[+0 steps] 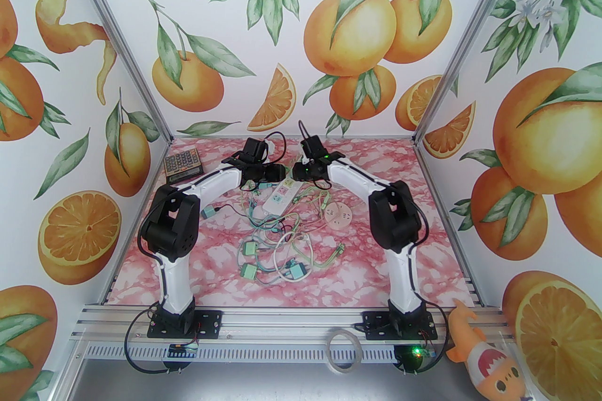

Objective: Pull the plug off the socket

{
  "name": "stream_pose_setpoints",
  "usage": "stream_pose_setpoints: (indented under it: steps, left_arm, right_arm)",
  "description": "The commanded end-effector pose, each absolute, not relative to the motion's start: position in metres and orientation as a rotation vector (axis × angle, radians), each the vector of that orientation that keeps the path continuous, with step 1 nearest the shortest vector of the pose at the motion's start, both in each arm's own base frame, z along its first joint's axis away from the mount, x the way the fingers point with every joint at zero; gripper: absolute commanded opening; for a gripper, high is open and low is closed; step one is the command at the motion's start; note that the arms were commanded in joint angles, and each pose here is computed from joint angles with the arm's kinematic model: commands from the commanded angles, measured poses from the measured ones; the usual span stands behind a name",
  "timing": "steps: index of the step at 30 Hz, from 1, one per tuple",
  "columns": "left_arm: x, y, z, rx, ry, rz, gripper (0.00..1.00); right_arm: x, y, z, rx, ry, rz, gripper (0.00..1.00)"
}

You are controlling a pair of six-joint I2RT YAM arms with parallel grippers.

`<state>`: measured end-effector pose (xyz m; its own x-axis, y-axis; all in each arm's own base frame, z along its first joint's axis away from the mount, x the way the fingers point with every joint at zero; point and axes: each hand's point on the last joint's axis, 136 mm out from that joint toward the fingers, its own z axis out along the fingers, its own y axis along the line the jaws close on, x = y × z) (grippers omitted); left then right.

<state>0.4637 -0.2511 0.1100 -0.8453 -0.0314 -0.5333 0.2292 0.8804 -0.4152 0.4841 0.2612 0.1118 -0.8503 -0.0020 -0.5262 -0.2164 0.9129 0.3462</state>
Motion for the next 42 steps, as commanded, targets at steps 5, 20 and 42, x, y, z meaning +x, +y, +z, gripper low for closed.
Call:
stream_pose_setpoints:
  steps: [5, 20, 42]
  left_arm:
    - [0.466, -0.252, 0.126, 0.139, 2.466, -0.668, 0.50]
    - [0.460, -0.255, 0.124, 0.154, 2.475, -0.655, 0.50]
    - [0.485, -0.304, 0.095, 0.381, 2.427, -0.505, 0.52]
  right_arm:
    - [0.506, 0.256, 0.169, 0.056, 2.411, 0.852, 0.42]
    - [0.522, 0.257, 0.126, 0.156, 2.631, 0.500, 0.49]
    - [0.509, 0.227, 0.135, 0.117, 2.637, 0.299, 0.40]
